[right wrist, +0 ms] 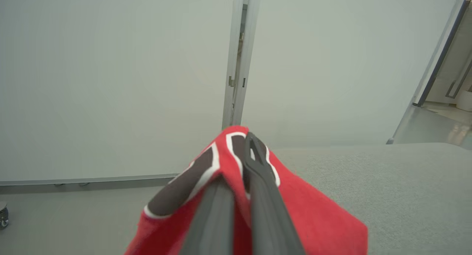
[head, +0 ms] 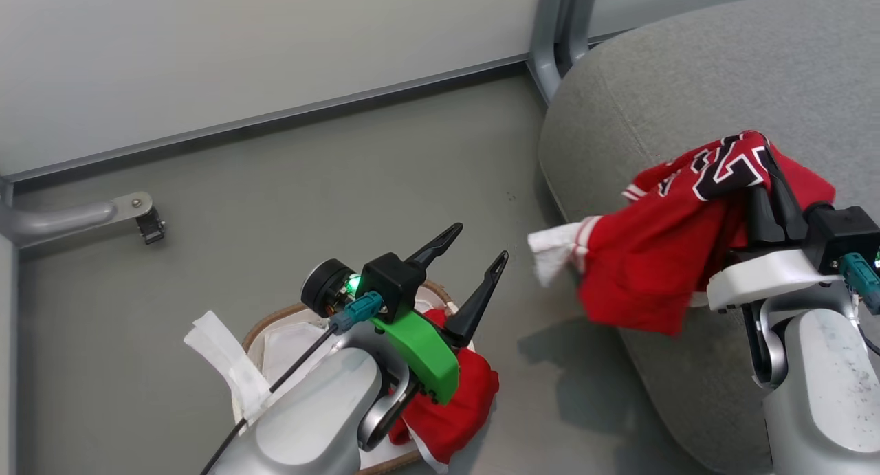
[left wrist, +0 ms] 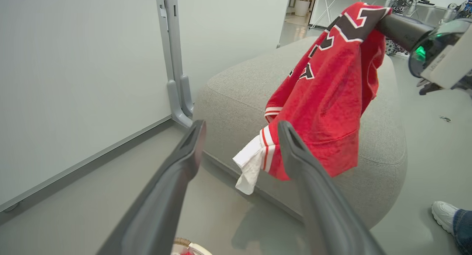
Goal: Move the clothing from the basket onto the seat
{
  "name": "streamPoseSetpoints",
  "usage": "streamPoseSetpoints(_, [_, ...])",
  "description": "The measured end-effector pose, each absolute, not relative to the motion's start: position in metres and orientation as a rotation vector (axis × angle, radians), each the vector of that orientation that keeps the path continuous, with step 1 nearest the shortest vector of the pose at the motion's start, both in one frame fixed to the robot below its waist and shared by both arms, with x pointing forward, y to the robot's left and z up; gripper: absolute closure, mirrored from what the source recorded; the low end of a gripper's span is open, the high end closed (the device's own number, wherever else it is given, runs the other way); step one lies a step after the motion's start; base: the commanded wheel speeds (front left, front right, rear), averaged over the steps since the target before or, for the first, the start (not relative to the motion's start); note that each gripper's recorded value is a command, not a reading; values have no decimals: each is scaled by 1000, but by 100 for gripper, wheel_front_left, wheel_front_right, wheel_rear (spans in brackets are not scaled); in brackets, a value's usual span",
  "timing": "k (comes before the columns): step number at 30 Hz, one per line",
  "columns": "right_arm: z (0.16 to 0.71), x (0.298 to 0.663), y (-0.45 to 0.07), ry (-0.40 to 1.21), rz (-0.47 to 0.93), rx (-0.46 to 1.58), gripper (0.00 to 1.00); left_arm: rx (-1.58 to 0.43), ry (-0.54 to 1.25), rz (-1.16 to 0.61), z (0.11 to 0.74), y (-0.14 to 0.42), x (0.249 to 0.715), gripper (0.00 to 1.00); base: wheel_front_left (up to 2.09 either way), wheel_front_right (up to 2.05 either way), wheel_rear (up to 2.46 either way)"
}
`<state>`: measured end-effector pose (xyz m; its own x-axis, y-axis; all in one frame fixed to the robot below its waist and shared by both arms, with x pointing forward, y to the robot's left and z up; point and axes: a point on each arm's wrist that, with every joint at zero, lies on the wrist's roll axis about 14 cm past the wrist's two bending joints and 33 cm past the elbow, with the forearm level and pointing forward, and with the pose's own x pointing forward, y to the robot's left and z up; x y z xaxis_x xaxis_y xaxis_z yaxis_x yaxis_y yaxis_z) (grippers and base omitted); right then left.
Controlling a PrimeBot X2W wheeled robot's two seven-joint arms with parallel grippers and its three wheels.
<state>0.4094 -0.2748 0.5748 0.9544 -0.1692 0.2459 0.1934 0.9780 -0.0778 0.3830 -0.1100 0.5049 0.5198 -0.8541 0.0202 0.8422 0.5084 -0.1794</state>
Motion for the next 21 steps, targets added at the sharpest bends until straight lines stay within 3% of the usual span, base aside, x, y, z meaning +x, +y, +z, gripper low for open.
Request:
streamPoseSetpoints(11, [561, 379, -319, -196, -321, -115, 100, -181, 109, -1142, 489, -146, 368, 0, 0, 0, 0])
streamPoseSetpoints(21, [559, 401, -329, -187, -342, -121, 100, -179, 133, -1166, 473, -151, 372, 0, 0, 0, 0])
